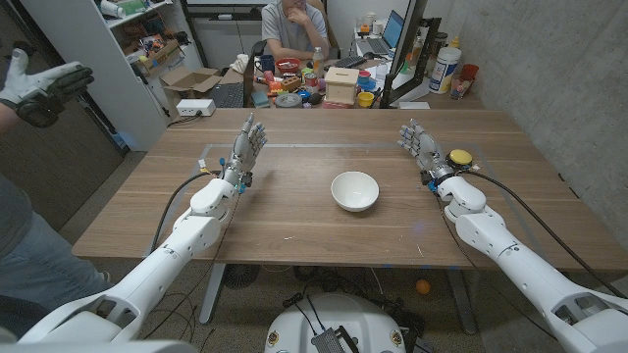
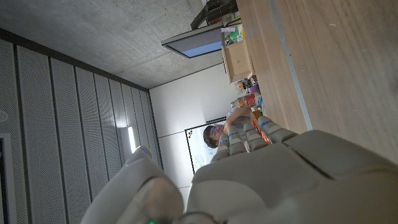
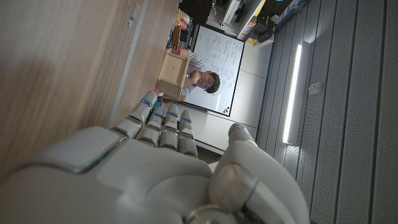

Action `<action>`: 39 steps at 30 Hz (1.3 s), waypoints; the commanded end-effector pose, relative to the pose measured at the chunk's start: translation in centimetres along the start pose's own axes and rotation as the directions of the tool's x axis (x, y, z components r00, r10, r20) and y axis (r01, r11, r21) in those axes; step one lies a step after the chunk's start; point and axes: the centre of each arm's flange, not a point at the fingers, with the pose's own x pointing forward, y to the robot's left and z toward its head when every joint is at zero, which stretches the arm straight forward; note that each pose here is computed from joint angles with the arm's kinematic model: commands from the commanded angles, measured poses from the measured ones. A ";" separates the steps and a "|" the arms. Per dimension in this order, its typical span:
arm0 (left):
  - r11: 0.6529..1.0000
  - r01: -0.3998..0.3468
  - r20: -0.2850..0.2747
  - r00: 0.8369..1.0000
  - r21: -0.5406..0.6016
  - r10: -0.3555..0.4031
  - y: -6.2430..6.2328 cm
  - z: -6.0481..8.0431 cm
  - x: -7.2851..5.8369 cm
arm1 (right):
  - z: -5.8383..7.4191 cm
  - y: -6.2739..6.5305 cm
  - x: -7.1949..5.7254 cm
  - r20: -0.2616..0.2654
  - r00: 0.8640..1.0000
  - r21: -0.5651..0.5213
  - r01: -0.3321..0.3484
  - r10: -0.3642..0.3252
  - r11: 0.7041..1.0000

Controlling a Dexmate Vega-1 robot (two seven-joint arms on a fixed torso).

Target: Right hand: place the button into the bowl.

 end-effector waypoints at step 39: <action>1.000 0.008 -0.013 1.000 -0.004 -0.008 -0.3 0.1 0.3 | 2.2 -1.5 -1.6 0.019 1.000 -0.128 0.011 -0.009 0.992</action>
